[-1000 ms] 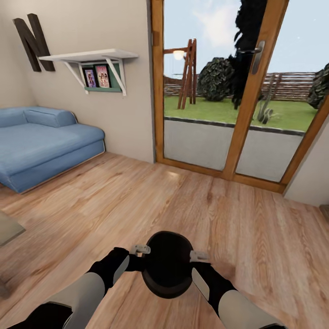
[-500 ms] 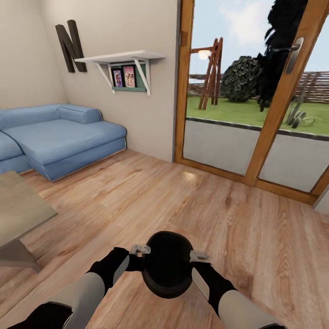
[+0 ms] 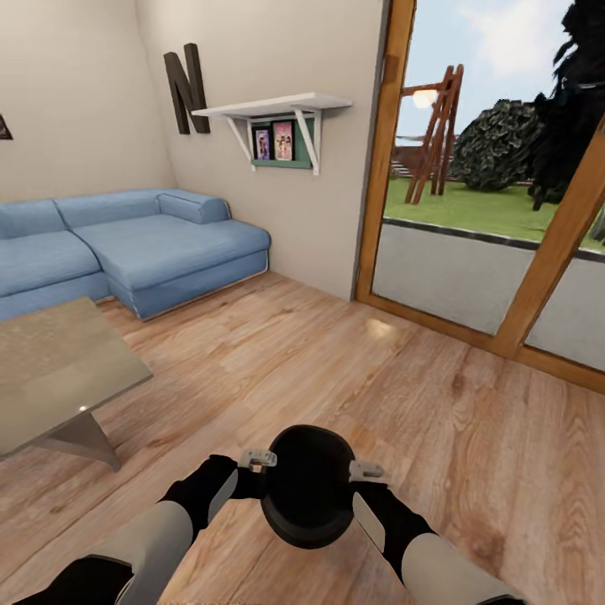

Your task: Place each of the two pumpkins and all three candles from the living room inside a cabinet in the living room (use any cabinet), then make sure every cabinet is closed, and position the cauldron so it is next to a table in the living room.

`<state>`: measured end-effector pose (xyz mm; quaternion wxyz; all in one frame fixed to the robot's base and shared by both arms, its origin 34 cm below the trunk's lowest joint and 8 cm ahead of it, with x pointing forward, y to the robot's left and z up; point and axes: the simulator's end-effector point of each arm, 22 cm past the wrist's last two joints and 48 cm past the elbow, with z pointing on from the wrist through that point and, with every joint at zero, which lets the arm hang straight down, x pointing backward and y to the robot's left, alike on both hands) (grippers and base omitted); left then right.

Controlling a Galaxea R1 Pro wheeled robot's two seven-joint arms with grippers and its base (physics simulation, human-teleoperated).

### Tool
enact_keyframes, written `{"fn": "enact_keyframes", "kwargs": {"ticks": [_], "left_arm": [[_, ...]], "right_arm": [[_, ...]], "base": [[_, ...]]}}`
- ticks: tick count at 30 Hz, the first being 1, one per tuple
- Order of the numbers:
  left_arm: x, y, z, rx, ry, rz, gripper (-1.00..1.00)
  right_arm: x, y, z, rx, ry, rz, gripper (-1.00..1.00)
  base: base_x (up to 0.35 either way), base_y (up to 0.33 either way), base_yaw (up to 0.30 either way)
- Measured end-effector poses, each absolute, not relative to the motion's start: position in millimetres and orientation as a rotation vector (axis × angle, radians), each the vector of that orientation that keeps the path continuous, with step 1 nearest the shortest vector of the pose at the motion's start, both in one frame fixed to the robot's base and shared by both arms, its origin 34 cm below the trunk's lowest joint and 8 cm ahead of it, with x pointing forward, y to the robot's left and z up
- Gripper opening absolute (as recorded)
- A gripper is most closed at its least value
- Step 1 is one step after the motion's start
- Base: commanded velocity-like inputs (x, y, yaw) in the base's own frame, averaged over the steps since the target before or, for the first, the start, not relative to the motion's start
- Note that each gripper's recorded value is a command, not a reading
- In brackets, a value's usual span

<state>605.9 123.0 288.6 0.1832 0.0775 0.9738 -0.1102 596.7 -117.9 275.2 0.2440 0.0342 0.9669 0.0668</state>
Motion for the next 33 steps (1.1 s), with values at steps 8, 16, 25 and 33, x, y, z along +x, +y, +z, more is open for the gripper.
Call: {"fn": "enact_keyframes", "kwargs": {"ticks": [8,16,25,33], "left_arm": [[605.7,122.9,288.5,0.218,2.747,-0.311,-1.0],[605.9,122.9,288.6,0.218,2.747,-0.311,-1.0],[605.9,122.9,288.6,0.218,2.747,-0.311,-1.0],[605.9,122.9,288.6,0.218,2.747,-0.311,-1.0]], "right_arm": [[596.6,-117.9,275.1,0.093,2.641,0.182,-1.0],[596.7,-117.9,275.2,0.092,2.641,0.182,-1.0],[596.8,-117.9,275.2,0.092,2.64,0.182,-1.0],[596.8,-117.9,275.3,0.091,2.64,0.183,-1.0]], "base": [[0.0,0.0,0.287],[0.0,0.0,0.288],[0.0,0.0,0.289],[0.0,0.0,0.289]]}}
